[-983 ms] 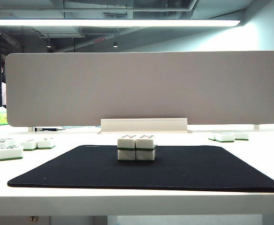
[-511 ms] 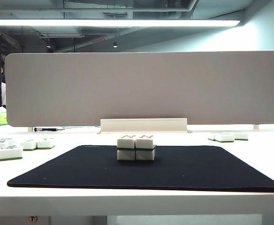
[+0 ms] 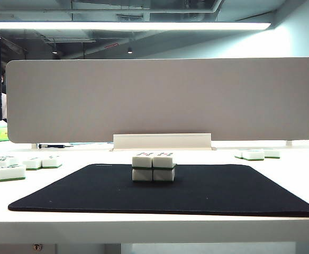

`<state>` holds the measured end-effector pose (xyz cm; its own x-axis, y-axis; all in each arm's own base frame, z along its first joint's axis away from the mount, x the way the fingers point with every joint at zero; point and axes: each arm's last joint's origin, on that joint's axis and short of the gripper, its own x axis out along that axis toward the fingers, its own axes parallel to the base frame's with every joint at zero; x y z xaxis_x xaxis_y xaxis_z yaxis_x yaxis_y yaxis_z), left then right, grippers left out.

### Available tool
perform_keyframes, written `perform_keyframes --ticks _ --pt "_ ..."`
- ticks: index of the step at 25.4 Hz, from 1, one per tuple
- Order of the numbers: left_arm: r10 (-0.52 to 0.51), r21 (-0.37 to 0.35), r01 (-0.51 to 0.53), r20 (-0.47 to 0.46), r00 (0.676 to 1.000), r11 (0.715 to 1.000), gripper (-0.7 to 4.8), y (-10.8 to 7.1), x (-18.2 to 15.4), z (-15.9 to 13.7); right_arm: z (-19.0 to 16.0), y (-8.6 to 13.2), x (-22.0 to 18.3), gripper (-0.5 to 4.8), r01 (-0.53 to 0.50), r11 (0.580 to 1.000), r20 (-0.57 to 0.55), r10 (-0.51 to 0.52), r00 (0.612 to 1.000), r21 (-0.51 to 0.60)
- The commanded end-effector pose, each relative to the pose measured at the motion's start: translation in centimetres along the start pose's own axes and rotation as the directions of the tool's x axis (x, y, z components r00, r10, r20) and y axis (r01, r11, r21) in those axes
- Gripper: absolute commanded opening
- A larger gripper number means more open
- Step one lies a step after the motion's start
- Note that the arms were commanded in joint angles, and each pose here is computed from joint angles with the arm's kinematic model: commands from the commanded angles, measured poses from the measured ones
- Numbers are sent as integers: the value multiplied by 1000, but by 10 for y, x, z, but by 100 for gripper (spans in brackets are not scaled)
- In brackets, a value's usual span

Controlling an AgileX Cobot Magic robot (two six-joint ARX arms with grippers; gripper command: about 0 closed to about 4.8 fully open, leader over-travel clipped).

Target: Arrange four mahjong tiles into a neat stack, creating two layers of paired tiles.

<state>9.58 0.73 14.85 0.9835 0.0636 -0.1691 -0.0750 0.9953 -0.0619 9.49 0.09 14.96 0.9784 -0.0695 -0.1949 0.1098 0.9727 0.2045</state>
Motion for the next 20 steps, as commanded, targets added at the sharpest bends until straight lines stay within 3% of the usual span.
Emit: perform_keyframes --ticks 1,4,8,20 --pt "-4 0 4 -11 1000 1000 -6 0 0 -1 1 -1 0 -1 37 999 37 -38 999 15" --pt "-4 0 4 -11 1000 1000 -6 0 0 -1 0 -2 1 -1 59 997 52 -61 997 50" --pt "-4 0 4 -11 1000 1000 -6 0 0 -1 0 -2 1 -1 54 998 50 -53 997 -17" --pt "-4 0 4 -11 1000 1000 -6 0 0 -1 0 -1 1 -1 32 999 47 -31 998 -18"
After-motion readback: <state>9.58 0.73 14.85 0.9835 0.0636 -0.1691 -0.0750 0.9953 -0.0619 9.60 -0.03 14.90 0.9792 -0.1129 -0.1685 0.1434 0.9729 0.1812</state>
